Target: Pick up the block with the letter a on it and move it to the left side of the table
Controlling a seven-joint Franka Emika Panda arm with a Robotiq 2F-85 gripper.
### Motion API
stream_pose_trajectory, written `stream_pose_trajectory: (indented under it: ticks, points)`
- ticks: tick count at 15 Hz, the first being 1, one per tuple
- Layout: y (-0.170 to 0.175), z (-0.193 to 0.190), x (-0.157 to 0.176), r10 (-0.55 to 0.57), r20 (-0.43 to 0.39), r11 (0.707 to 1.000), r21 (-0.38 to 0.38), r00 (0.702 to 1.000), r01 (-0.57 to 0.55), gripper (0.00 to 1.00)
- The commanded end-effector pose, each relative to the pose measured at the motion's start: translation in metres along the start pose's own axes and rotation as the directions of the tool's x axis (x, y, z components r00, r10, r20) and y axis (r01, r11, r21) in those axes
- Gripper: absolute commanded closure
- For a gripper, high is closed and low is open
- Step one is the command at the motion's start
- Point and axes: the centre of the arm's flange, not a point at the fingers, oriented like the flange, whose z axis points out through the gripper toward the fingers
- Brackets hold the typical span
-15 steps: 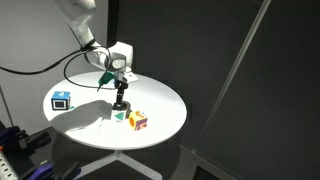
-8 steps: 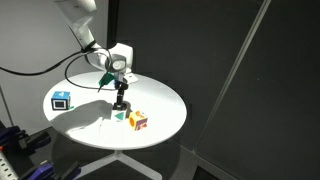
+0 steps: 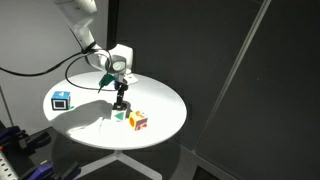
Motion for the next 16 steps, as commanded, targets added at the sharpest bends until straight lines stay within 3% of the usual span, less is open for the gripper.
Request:
stream_pose_trajectory:
  ticks: [1, 11, 12, 13, 16]
  points:
    - [-0.0053, 0.0010, 0.0037, 0.011, -0.010, 1.000, 0.003, 1.000, -0.011, 0.00]
    - [-0.0036, 0.0083, 0.0038, 0.007, -0.009, 1.000, -0.010, 1.000, -0.007, 0.00]
    - [-0.0034, 0.0077, 0.0034, 0.005, -0.005, 1.000, -0.014, 1.000, -0.005, 0.25]
    - [-0.0033, 0.0072, 0.0032, 0.003, -0.005, 1.000, -0.014, 1.000, -0.003, 0.26]
    - [-0.0037, 0.0025, 0.0027, -0.005, 0.000, 1.000, -0.017, 1.000, 0.005, 0.50]
